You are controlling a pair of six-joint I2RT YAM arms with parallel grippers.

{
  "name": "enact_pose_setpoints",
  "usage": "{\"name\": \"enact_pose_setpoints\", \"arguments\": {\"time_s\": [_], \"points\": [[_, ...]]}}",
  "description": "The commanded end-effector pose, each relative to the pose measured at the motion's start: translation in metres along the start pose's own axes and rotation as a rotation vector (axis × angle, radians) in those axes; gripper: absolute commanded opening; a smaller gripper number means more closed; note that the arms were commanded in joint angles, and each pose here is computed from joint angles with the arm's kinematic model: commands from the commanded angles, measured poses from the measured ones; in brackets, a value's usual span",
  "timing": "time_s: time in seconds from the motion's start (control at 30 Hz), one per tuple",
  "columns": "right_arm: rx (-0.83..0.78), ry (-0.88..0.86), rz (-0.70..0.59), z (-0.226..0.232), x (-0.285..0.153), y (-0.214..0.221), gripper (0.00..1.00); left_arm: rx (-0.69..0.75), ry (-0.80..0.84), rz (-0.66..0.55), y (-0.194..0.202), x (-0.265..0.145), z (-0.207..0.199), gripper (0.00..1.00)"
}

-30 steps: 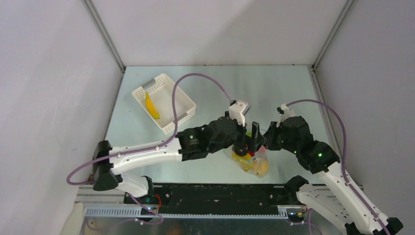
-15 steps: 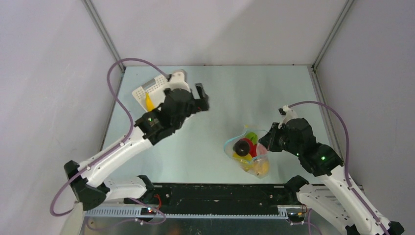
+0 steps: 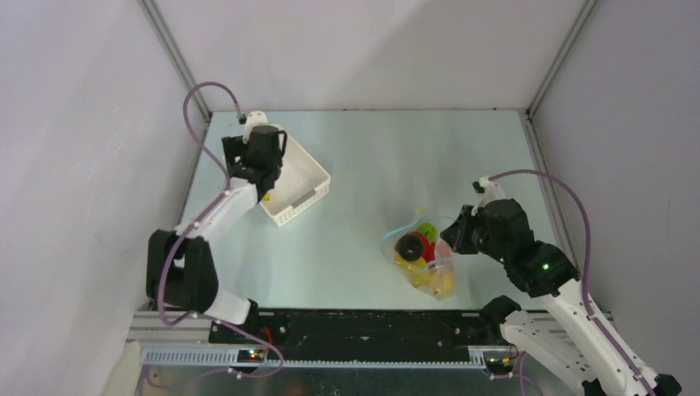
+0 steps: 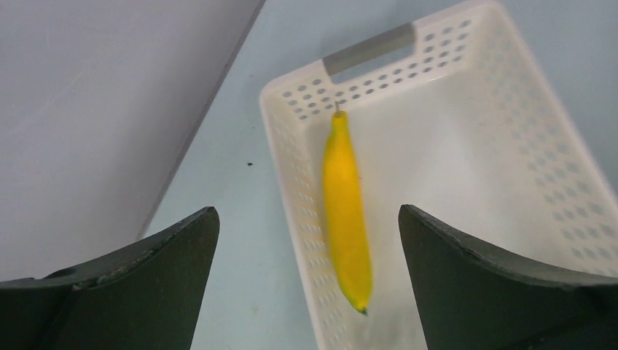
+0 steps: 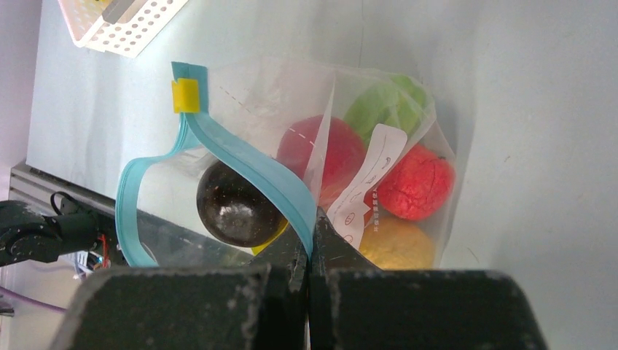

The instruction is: Place the food in the zip-top bag and seal the zipper

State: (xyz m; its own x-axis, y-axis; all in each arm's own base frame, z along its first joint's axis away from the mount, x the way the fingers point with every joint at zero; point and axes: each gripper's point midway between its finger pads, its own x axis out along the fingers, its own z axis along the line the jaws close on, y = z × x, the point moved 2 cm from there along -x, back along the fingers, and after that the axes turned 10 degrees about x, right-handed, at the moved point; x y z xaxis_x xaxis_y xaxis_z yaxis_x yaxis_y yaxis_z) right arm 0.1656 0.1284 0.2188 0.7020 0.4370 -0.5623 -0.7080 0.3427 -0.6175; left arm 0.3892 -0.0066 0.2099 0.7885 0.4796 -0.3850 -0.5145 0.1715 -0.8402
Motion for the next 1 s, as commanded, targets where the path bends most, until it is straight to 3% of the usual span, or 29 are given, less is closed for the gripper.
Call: {"name": "enact_pose_setpoints", "arguments": {"time_s": [0.0, 0.2, 0.37, 0.63, 0.97], "points": [[-0.028, -0.002, -0.088, 0.002, 0.001, -0.020, 0.00, 0.039, -0.024, -0.035, -0.009, 0.049, 0.007, 1.00], [-0.029, 0.013, -0.081, 0.001, 0.009, -0.024, 0.00, 0.070, 0.044, 0.041, -0.008, 0.105, -0.007, 1.00], [-0.027, 0.026, -0.079, 0.000, 0.017, -0.027, 0.00, 0.149, 0.124, 0.062, 0.002, 0.125, -0.025, 0.99], [-0.029, 0.072, -0.094, -0.006, 0.017, -0.037, 0.00, 0.298, 0.156, 0.141, 0.034, 0.142, -0.027, 0.88], [-0.022, 0.063, -0.111, -0.002, 0.019, -0.046, 0.00, 0.204, 0.266, 0.224, 0.048, 0.155, -0.047, 0.75]]}}
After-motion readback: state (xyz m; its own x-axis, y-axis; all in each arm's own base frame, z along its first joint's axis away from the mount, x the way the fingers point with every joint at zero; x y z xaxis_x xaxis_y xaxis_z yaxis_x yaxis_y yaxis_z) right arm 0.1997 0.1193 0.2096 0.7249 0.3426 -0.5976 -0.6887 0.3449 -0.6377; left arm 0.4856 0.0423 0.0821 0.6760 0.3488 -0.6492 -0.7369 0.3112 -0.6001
